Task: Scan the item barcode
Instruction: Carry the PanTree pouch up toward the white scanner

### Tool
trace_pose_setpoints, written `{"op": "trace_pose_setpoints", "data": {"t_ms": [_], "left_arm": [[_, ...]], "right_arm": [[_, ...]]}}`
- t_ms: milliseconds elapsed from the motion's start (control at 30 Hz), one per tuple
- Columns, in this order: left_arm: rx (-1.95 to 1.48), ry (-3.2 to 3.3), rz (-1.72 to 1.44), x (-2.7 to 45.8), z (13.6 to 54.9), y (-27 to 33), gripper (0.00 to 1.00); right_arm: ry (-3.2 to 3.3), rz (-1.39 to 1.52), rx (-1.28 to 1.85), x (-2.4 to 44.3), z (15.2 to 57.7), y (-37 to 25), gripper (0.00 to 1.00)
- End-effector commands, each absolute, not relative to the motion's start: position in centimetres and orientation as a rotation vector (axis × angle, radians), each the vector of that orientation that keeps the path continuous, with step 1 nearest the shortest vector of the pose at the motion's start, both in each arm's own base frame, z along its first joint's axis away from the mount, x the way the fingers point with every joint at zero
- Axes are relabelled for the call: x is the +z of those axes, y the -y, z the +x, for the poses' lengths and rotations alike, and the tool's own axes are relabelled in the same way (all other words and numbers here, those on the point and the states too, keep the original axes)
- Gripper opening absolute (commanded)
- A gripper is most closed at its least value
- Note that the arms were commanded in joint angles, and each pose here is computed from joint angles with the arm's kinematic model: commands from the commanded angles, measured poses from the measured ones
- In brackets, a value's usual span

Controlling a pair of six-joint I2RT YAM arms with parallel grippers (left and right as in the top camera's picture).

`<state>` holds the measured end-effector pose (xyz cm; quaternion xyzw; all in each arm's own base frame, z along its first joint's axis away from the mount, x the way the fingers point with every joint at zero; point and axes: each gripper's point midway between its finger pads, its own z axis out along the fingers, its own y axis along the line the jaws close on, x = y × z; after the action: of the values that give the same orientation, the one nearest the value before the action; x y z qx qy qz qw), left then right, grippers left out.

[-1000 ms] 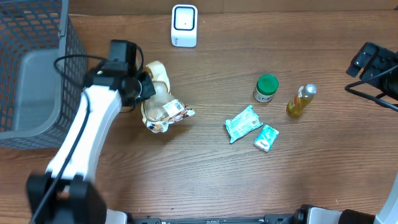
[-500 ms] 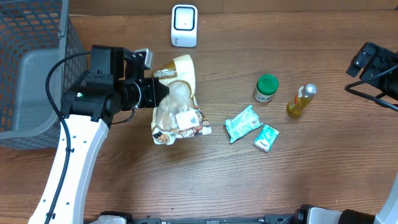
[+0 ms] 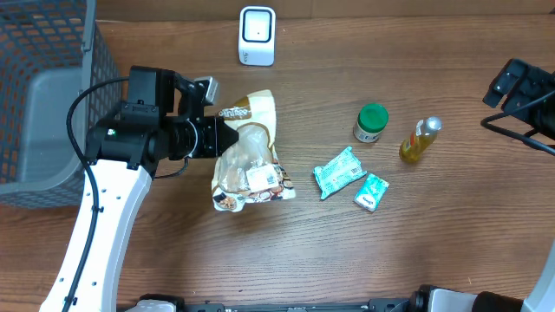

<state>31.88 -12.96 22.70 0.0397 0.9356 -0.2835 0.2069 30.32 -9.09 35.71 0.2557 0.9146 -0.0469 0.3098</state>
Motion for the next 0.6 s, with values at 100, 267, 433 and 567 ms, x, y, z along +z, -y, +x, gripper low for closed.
{"op": "trace_pose_setpoints", "data": {"t_ms": [100, 267, 433, 567], "left_arm": [[-0.426, -2.458, -0.061, 29.8, 35.6, 9.0, 0.04], [-0.264, -2.344, -0.085, 34.7, 39.9, 8.3, 0.04], [0.051, -2.177, -0.126, 37.1, 45.3, 7.2, 0.04], [0.329, -2.019, -0.099, 37.6, 49.8, 7.6, 0.04]], "right_arm": [[-2.41, 0.672, -0.129, 35.9, 30.3, 9.2, 1.0], [-2.41, 0.672, -0.129, 35.9, 30.3, 9.2, 1.0], [-2.411, 0.673, -0.129, 35.9, 30.3, 9.2, 1.0], [-2.41, 0.672, -0.129, 35.9, 30.3, 9.2, 1.0]]}}
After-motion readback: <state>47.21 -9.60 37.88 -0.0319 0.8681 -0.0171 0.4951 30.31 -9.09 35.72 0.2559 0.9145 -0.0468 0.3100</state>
